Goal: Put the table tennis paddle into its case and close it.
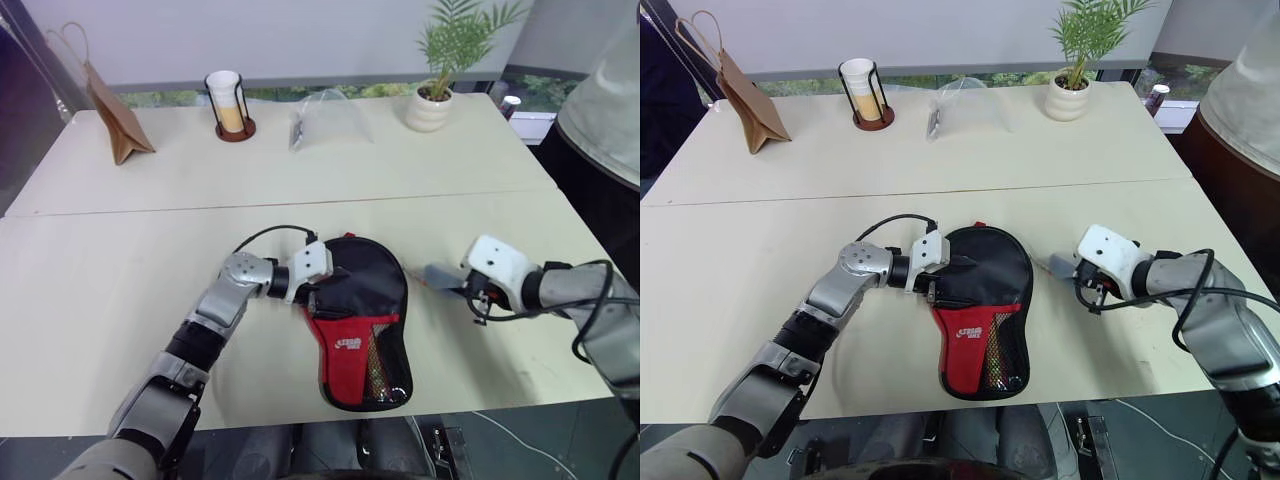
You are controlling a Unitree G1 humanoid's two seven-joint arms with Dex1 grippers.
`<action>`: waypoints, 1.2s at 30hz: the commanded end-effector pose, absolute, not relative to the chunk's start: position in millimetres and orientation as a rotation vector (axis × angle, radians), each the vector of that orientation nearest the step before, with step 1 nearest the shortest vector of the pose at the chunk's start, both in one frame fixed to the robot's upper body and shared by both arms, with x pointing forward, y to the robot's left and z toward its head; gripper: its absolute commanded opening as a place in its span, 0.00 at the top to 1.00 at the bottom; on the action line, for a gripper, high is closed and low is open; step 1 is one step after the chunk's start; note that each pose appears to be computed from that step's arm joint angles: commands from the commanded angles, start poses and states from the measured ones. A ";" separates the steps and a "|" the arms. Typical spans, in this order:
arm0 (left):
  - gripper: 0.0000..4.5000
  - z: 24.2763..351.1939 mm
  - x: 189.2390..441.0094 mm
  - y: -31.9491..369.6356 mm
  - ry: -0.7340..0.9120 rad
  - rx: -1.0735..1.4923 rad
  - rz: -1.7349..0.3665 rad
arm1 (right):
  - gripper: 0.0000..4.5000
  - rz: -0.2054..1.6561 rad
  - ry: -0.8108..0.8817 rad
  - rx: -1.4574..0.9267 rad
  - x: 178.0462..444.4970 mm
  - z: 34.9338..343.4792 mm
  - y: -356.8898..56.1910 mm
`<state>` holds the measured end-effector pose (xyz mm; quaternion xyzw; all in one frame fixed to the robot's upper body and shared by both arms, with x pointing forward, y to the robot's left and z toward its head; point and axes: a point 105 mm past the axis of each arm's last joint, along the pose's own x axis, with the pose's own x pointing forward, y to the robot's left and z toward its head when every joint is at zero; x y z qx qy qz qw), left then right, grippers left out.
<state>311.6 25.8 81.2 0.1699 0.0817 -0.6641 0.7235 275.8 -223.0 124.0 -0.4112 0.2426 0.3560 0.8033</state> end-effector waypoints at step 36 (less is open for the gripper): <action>0.05 55.9 304.3 29.8 0.271 0.403 -1.467 | 0.97 1.222 0.778 -1.001 152.5 116.1 -197.9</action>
